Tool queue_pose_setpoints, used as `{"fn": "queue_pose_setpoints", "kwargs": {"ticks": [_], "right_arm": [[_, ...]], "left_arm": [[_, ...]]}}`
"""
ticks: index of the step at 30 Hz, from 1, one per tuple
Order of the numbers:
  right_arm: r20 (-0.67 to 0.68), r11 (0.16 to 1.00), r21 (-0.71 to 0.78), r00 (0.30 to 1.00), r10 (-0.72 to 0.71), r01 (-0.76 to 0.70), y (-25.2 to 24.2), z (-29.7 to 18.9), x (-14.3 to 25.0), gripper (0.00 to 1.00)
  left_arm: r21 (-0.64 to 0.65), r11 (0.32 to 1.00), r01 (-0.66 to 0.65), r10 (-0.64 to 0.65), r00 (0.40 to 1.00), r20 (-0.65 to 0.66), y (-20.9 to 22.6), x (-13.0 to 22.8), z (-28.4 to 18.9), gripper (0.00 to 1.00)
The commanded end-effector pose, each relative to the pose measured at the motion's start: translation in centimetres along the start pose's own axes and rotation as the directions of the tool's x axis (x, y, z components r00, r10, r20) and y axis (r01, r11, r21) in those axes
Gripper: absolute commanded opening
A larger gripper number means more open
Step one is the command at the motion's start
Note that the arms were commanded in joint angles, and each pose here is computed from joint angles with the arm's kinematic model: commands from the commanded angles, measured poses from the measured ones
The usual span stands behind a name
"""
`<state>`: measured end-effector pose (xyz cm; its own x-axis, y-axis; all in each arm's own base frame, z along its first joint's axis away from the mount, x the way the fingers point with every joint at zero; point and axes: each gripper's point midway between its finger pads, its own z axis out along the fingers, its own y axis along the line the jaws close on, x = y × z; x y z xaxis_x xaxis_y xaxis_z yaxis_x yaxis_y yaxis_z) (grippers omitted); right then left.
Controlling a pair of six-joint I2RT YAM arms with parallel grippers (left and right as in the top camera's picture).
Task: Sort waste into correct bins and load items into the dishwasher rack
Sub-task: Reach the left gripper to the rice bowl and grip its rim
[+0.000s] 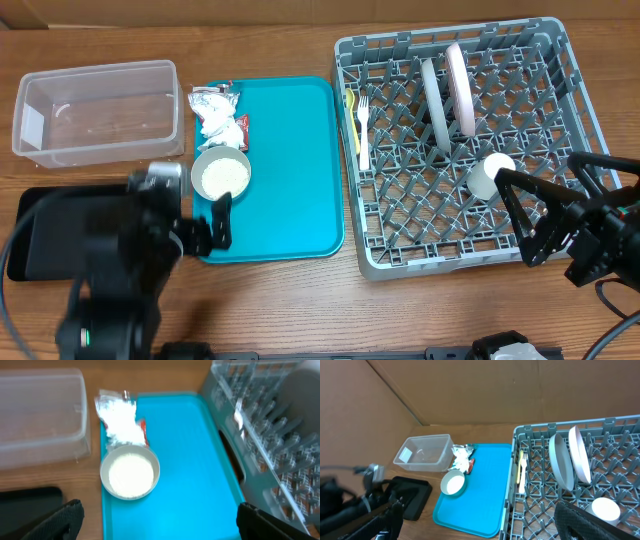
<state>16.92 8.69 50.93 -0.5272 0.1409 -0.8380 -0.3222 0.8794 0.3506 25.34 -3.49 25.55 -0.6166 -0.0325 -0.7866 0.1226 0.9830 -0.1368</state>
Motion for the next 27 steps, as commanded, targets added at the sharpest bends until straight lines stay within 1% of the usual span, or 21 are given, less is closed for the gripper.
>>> {"fn": "queue_pose_setpoints", "kwargs": {"ticks": [1,3,5,10,12,13,17,19,20,21,26,27], "right_arm": [[0.007,1.0,0.006,1.0,-0.002,0.002,-0.1,-0.1,-0.1,1.0],[0.007,1.0,0.006,1.0,-0.002,0.002,-0.1,-0.1,-0.1,1.0],[0.007,1.0,0.006,1.0,-0.002,0.002,-0.1,-0.1,-0.1,1.0],[0.007,1.0,0.006,1.0,-0.002,0.002,-0.1,-0.1,-0.1,1.0],[0.007,1.0,0.006,1.0,-0.002,0.002,-0.1,-0.1,-0.1,1.0],[0.007,1.0,0.006,1.0,-0.002,0.002,-0.1,-0.1,-0.1,1.0],[0.007,1.0,0.006,1.0,-0.002,0.002,-0.1,-0.1,-0.1,1.0],[0.007,1.0,0.006,1.0,-0.002,0.002,-0.1,-0.1,-0.1,1.0],[0.007,1.0,0.006,1.0,-0.002,0.002,-0.1,-0.1,-0.1,1.0],[0.007,1.0,0.006,1.0,-0.002,0.002,-0.1,-0.1,-0.1,1.0],[0.007,1.0,0.006,1.0,-0.002,0.002,-0.1,-0.1,-0.1,1.0],[0.007,1.0,0.006,1.0,-0.002,0.002,-0.1,-0.1,-0.1,1.0]], "left_arm": [[0.022,0.999,0.044,-0.042,0.996,-0.081,-0.3,-1.6,1.1,1.0],[0.075,0.991,0.111,-0.098,0.983,-0.152,-1.3,-1.2,2.1,1.0],[0.103,0.986,0.129,-0.107,0.975,-0.195,-1.7,-0.9,3.3,1.0],[0.064,0.986,0.155,-0.128,0.941,-0.314,-0.8,0.9,6.9,1.0],[0.021,0.986,0.163,-0.142,0.908,-0.395,0.0,2.6,8.8,1.0],[0.007,0.987,0.163,-0.145,0.894,-0.424,0.3,3.2,9.6,0.98],[-0.062,0.99,0.126,-0.14,0.873,-0.467,1.5,4.4,11.7,0.96],[-0.103,0.992,0.076,-0.117,0.863,-0.491,2.4,5.2,12.8,0.9],[-0.105,0.992,0.063,-0.108,0.857,-0.504,2.4,5.5,13.2,0.85],[-0.099,0.993,0.063,-0.105,0.849,-0.518,2.3,5.9,13.9,0.83],[-0.062,0.998,0.027,-0.056,0.838,-0.543,1.0,7.0,17.2,0.82],[-0.032,0.999,-0.016,-0.004,0.835,-0.55,0.4,7.4,18.2,0.8]]}}
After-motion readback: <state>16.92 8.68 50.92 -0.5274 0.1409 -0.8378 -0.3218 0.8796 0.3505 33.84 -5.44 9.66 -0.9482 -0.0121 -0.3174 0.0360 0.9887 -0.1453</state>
